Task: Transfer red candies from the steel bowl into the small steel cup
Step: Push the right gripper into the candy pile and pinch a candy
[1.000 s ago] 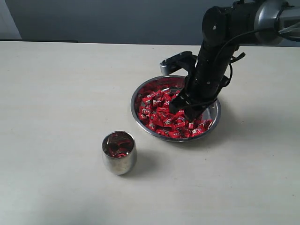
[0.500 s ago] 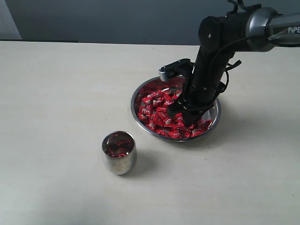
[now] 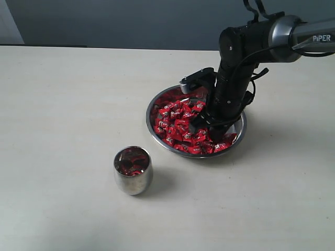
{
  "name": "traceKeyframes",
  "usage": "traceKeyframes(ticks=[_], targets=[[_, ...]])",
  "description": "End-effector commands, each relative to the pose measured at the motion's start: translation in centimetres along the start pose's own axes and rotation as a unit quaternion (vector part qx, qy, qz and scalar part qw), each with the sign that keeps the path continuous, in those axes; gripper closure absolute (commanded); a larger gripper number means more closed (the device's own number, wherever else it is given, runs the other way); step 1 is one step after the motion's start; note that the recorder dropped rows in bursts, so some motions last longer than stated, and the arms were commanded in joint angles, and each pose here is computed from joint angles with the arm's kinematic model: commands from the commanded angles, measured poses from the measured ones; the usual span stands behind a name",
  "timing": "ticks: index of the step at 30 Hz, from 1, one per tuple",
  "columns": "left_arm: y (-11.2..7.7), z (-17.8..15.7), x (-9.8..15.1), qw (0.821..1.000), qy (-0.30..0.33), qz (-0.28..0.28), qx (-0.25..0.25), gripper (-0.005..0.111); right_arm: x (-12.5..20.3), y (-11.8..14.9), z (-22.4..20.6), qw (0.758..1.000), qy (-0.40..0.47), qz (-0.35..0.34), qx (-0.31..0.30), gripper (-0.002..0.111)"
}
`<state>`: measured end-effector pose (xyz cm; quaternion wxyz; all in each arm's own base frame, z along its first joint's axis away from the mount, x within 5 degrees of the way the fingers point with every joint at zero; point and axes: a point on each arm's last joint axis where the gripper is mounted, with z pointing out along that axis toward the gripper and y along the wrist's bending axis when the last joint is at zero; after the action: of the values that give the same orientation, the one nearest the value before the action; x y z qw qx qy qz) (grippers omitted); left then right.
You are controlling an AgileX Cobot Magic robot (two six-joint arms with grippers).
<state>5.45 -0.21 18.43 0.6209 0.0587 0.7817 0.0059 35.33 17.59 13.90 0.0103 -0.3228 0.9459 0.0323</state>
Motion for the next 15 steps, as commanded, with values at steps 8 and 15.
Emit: traceKeyframes(ticks=[8,15], targets=[[-0.04,-0.04,-0.12,1.000,-0.006,-0.002,0.004,0.106,0.57,-0.31,0.09,1.000,0.026,0.008,0.004,0.086],[-0.04,-0.04,-0.12,1.000,-0.006,-0.002,0.004,0.106,0.64,-0.20,0.32,0.999,0.033,-0.006,-0.004,0.086]])
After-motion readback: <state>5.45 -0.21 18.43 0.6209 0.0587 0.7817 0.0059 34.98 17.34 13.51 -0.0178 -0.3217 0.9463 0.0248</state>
